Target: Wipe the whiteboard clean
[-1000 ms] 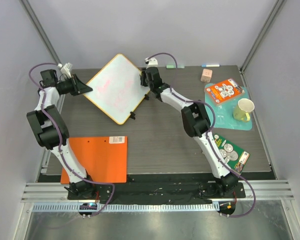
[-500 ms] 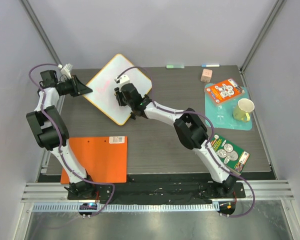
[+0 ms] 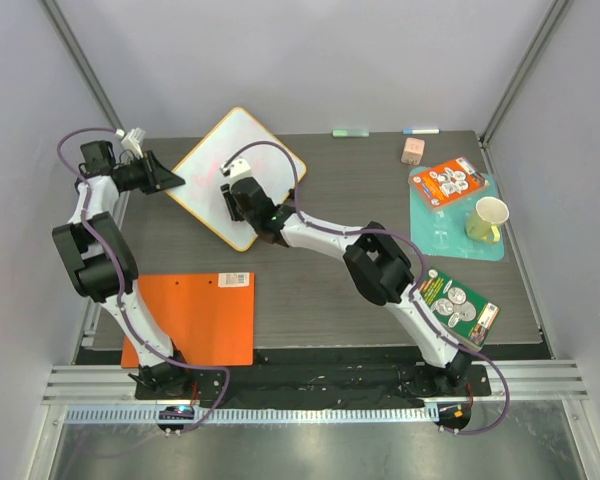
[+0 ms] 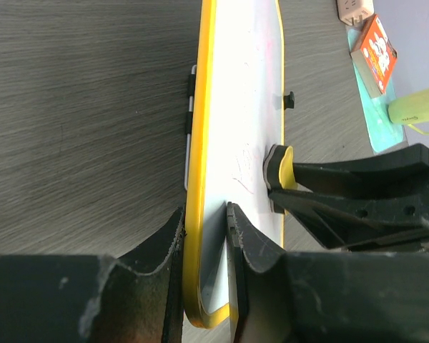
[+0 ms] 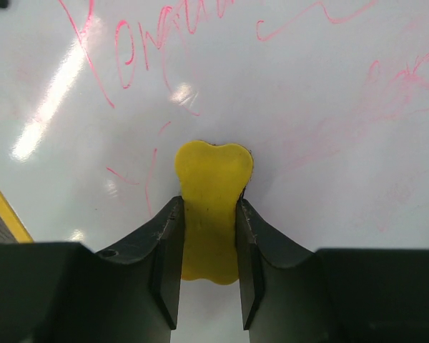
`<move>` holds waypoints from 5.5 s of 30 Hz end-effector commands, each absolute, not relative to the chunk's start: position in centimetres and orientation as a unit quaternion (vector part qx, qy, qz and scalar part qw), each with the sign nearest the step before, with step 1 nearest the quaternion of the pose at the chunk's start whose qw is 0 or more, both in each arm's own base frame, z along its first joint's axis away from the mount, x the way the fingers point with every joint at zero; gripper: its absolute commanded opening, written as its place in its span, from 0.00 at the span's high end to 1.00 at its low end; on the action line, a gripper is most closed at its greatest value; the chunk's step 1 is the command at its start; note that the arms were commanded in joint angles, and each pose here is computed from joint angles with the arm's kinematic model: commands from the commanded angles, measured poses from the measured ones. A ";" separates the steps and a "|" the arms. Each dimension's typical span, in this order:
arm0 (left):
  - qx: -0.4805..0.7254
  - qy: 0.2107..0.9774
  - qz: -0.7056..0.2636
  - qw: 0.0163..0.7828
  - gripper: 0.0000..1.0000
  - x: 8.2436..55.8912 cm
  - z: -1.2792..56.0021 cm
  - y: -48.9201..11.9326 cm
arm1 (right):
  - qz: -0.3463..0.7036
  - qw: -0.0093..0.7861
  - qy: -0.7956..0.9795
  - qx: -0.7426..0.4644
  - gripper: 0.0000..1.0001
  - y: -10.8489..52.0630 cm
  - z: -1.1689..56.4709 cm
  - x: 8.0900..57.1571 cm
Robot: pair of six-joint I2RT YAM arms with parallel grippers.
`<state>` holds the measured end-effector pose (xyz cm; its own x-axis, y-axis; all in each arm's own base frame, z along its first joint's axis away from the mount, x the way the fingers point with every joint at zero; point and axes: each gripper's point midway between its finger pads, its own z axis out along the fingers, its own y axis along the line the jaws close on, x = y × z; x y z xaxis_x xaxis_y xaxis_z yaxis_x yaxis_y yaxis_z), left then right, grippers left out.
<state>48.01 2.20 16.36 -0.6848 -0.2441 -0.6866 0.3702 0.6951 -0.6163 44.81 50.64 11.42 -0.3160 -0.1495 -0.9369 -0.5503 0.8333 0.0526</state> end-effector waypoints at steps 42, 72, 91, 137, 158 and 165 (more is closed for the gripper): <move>0.099 0.823 -0.365 0.424 1.00 46.6 19.5 0.1 | 0.137 0.463 0.855 -0.187 0.99 48.3 1.4 37.5; 0.106 0.826 -0.364 0.417 1.00 45.8 19.7 -0.2 | 0.136 0.479 0.864 -0.076 0.99 45.0 1.7 41.7; 0.108 0.823 -0.368 0.419 1.00 45.2 20.3 -0.4 | 0.217 0.560 0.794 -0.090 0.99 48.8 8.5 44.6; 0.138 0.827 -0.357 0.412 1.00 43.0 20.4 -0.9 | 0.217 0.539 0.814 -0.017 0.99 47.0 9.2 51.4; 0.178 0.820 -0.373 0.396 1.00 41.5 20.3 -1.6 | 0.216 0.560 0.796 -0.083 0.99 48.7 11.0 51.4; 0.182 0.819 -0.371 0.397 1.00 41.3 20.5 -1.6 | 0.224 0.560 0.791 -0.102 0.99 51.9 11.2 48.7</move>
